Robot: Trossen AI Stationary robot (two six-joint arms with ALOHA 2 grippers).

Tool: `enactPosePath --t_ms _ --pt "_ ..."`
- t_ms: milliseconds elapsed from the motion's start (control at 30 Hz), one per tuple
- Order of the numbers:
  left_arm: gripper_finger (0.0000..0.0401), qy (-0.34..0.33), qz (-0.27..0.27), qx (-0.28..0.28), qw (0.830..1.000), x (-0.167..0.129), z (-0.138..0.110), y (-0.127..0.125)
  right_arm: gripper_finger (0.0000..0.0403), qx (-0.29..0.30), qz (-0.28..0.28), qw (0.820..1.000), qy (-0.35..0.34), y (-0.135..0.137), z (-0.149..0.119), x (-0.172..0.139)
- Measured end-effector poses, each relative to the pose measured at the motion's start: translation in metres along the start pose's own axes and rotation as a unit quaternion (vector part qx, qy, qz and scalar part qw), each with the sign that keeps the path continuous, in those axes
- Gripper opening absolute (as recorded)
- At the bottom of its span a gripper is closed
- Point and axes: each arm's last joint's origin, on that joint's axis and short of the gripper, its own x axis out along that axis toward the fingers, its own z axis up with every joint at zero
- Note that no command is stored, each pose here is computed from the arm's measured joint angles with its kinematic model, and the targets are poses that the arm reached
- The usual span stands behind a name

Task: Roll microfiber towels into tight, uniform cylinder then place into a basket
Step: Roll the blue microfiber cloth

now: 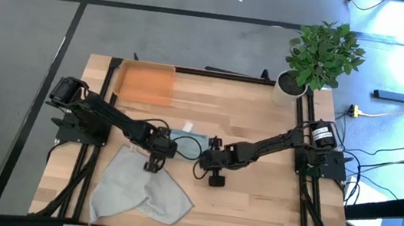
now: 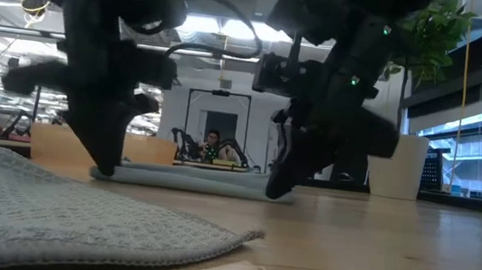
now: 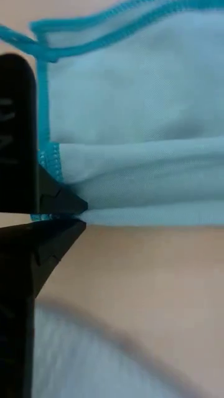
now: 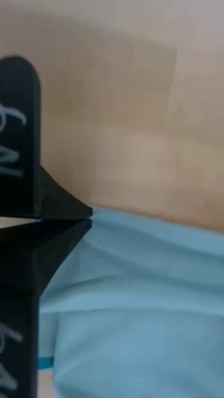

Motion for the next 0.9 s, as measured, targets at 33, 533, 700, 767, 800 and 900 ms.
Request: enactPosePath --t_ms 33,533,700,767,800,900 --pt "0.0000 0.002 -0.019 0.000 1.000 -0.002 0.002 -0.001 0.0002 0.000 0.012 1.000 0.001 0.000 0.001 -0.001" --pt "0.0000 0.018 -0.175 -0.037 0.984 -0.010 0.007 -0.011 0.0000 -0.029 0.095 0.995 -0.011 0.004 0.023 -0.014" --pt "0.0000 0.021 -0.207 -0.042 0.977 -0.011 0.007 -0.013 0.0000 -0.037 0.111 0.993 -0.007 0.003 0.029 -0.021" --pt "0.0000 0.022 -0.221 -0.045 0.974 -0.011 0.008 -0.013 0.0000 -0.040 0.134 0.990 -0.008 0.004 0.032 -0.024" --pt "0.0000 0.021 -0.226 -0.045 0.973 -0.012 0.008 -0.014 0.0000 -0.041 0.146 0.988 -0.010 0.004 0.033 -0.025" --pt "0.0000 0.016 -0.208 -0.046 0.977 -0.011 0.008 -0.013 0.0000 -0.024 0.160 0.987 -0.005 0.002 0.033 -0.025"
